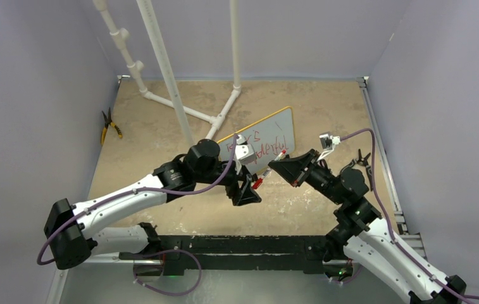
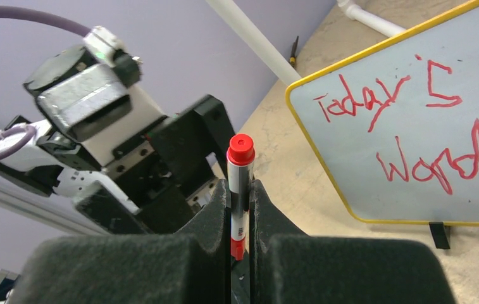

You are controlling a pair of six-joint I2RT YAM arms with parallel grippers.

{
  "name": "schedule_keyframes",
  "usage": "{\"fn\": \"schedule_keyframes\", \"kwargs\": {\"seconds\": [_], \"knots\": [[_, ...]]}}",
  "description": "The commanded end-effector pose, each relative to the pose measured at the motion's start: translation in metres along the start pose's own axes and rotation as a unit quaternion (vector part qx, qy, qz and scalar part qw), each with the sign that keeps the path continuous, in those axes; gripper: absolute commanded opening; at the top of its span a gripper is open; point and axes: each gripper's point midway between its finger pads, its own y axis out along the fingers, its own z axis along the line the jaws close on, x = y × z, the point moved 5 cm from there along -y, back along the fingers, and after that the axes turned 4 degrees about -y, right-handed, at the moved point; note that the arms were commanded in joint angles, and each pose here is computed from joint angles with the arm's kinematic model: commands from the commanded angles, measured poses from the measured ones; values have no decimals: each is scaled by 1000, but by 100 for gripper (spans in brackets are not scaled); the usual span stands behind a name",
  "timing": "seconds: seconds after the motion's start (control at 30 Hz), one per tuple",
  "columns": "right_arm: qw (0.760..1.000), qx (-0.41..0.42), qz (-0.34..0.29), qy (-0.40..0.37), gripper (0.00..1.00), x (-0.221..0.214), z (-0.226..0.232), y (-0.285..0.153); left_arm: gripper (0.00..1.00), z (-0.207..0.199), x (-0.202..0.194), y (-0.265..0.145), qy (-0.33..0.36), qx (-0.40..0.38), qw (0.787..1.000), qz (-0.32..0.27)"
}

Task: Write a sentence on the whiteboard
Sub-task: Insert the whiteboard marker without the cap into the pen cap, then hold the whiteboard marker without the cap at the pen cap.

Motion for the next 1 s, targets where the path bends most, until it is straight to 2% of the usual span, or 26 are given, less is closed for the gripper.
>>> {"fn": "schedule_keyframes", "kwargs": {"seconds": [0.0,0.1,0.2,0.27,0.43,0.57,0.63,0.73,0.77,0.97], "knots": [[999,45,-12,-18,0,5,13,-2,71,-5,-4,9,-19,-42,999,15],[998,50,-11,-22,0,6,15,-2,66,-5,-4,13,-20,-51,998,18],[998,50,-8,-23,0,5,15,-2,54,-7,-3,15,-20,-60,998,12],[998,51,-8,-23,0,5,15,-2,49,-7,-2,15,-20,-61,998,10],[998,57,-4,-25,0,4,16,-2,45,-8,1,15,-15,-65,998,-3],[998,58,-1,-28,0,4,17,-1,35,-8,4,13,-11,-61,998,-10],[998,58,1,-28,0,3,16,-1,27,-9,3,12,-10,-61,998,-12],[998,61,5,-31,0,2,17,-1,4,-9,3,11,-7,-61,998,-12],[997,63,8,-33,0,1,16,-1,0,-9,3,11,-5,-60,998,-13],[993,94,53,-49,0,-14,18,-6,0,-11,17,6,28,-57,997,-42]]}}
